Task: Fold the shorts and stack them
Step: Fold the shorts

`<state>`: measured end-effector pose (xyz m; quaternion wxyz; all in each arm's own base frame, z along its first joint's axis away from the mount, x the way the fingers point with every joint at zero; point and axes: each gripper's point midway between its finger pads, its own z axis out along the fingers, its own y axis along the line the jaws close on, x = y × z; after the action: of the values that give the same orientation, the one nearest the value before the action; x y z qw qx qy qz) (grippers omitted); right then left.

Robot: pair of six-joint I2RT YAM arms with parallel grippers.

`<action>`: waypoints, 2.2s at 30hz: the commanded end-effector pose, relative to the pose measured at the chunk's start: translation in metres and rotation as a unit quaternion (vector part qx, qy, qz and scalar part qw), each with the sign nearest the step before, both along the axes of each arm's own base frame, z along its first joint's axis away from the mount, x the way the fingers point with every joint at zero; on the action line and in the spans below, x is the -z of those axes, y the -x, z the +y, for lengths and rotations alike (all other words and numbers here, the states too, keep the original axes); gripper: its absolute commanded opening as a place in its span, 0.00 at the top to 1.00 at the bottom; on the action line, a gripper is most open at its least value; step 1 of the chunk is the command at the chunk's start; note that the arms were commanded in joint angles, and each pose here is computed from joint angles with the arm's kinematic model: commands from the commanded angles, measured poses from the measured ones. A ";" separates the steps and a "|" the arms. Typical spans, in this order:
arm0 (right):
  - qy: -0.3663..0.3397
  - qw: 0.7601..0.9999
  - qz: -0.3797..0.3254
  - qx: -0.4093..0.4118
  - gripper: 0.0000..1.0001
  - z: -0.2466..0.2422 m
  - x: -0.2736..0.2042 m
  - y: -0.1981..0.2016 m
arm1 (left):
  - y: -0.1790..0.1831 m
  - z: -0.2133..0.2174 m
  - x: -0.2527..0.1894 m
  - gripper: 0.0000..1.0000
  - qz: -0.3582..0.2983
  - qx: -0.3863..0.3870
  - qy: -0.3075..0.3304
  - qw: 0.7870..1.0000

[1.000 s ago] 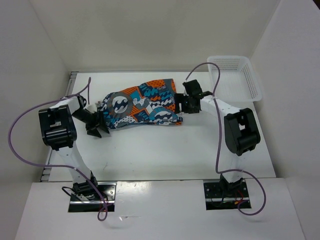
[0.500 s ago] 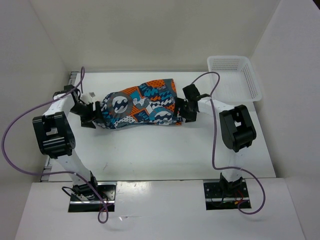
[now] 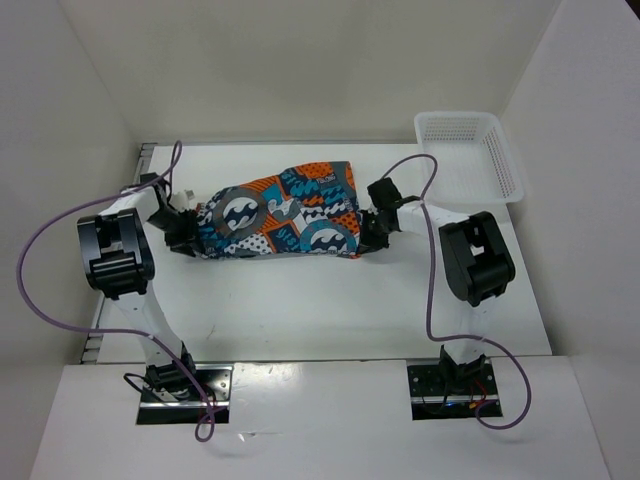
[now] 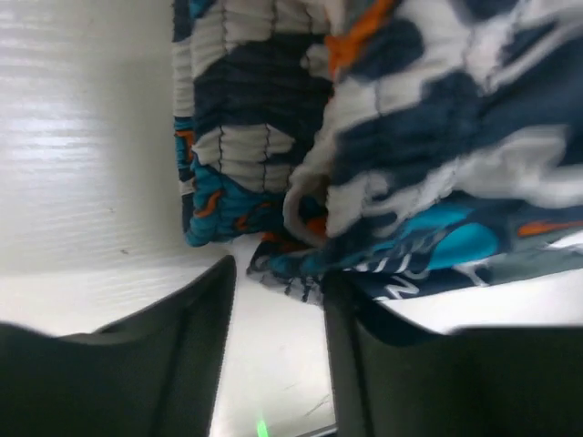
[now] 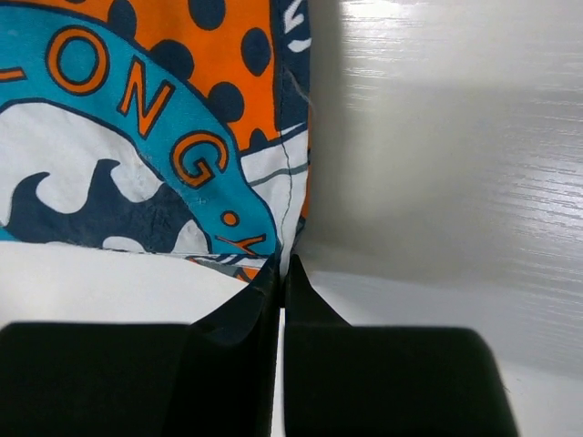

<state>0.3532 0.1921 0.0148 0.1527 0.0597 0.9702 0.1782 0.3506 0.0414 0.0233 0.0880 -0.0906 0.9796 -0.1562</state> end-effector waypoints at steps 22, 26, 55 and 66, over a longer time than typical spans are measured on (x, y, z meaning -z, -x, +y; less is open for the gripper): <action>0.159 0.959 -0.141 -0.189 1.00 -0.101 -0.029 -0.032 | -0.085 -0.085 -0.066 0.00 -0.113 0.103 0.114 0.982; 0.156 0.957 -0.152 -0.193 1.00 -0.100 -0.036 -0.033 | -0.111 -0.077 -0.039 0.00 -0.134 0.109 0.052 0.984; -0.011 0.974 -0.143 -0.177 0.41 -0.063 -0.071 -0.008 | -0.101 -0.087 -0.012 0.44 -0.110 0.126 -0.011 0.986; 0.089 0.990 -0.085 0.075 0.32 -0.114 -0.043 -0.013 | -0.102 -0.087 -0.010 0.42 -0.100 0.129 -0.020 0.986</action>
<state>0.3602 0.0936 0.0467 0.2287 0.0275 0.9662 0.1153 0.4483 -0.0444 0.0277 0.1630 0.0490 0.9727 -0.1580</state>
